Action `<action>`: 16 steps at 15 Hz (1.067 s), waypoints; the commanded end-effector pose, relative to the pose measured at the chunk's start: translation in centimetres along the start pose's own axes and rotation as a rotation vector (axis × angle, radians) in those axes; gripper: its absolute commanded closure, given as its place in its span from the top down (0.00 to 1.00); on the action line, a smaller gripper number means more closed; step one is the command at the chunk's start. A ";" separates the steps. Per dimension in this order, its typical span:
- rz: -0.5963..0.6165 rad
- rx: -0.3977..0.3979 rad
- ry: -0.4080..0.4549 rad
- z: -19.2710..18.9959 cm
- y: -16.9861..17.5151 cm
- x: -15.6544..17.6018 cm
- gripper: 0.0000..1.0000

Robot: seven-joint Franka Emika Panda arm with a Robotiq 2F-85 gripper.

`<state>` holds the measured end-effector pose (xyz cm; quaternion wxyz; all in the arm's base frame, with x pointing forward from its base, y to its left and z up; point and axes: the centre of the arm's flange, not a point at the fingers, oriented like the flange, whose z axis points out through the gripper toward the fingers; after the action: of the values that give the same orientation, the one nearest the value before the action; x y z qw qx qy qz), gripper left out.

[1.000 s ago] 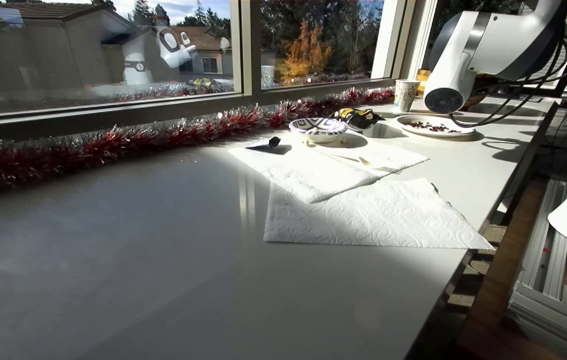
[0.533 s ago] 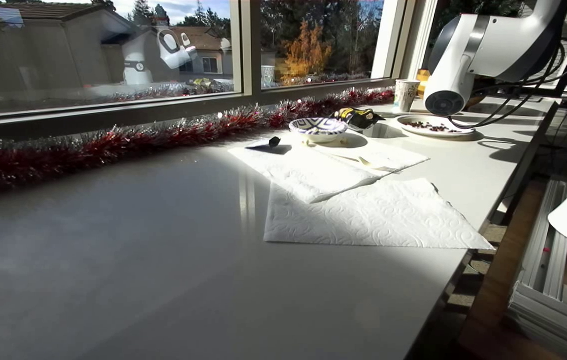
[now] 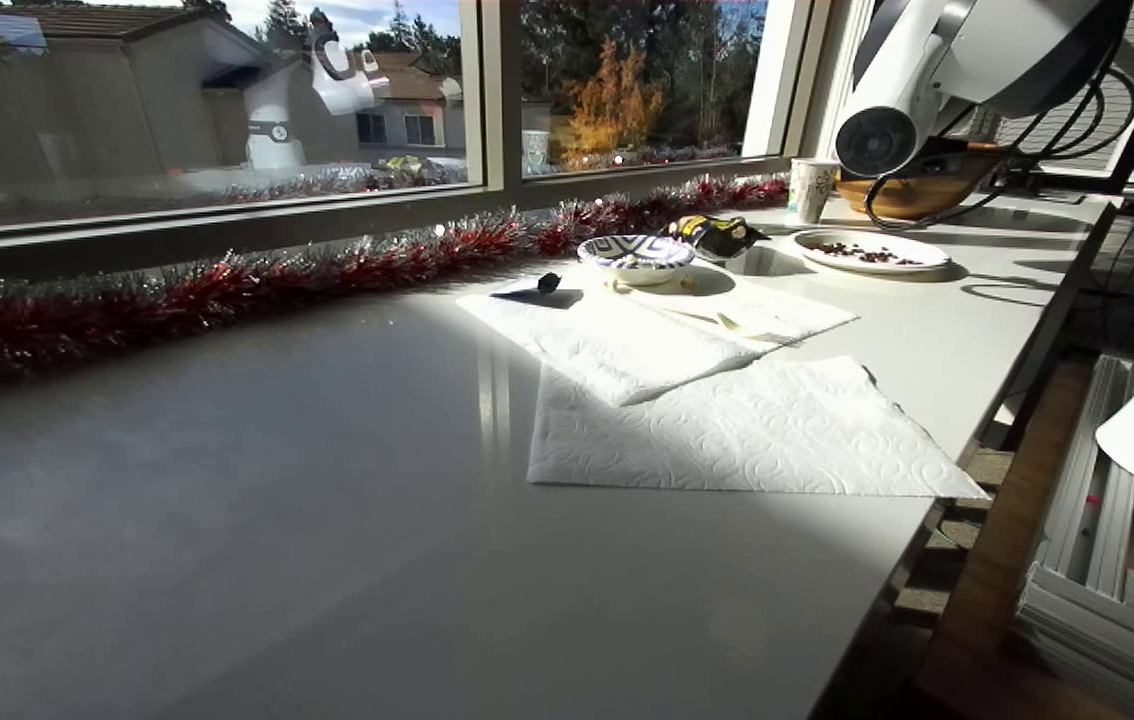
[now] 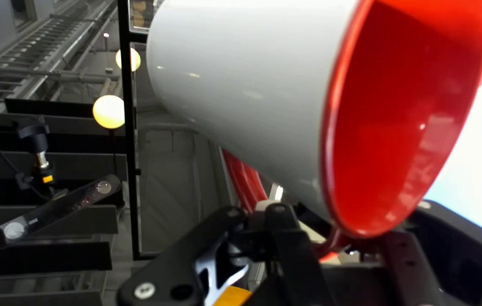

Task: Pour out the beans from the cup

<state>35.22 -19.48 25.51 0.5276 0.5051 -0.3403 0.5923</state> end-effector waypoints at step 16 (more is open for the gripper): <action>0.529 0.068 -0.676 -0.9 3.6 11.9 0.02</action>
<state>35.03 -17.54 35.03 0.2465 0.5687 -0.5777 0.5312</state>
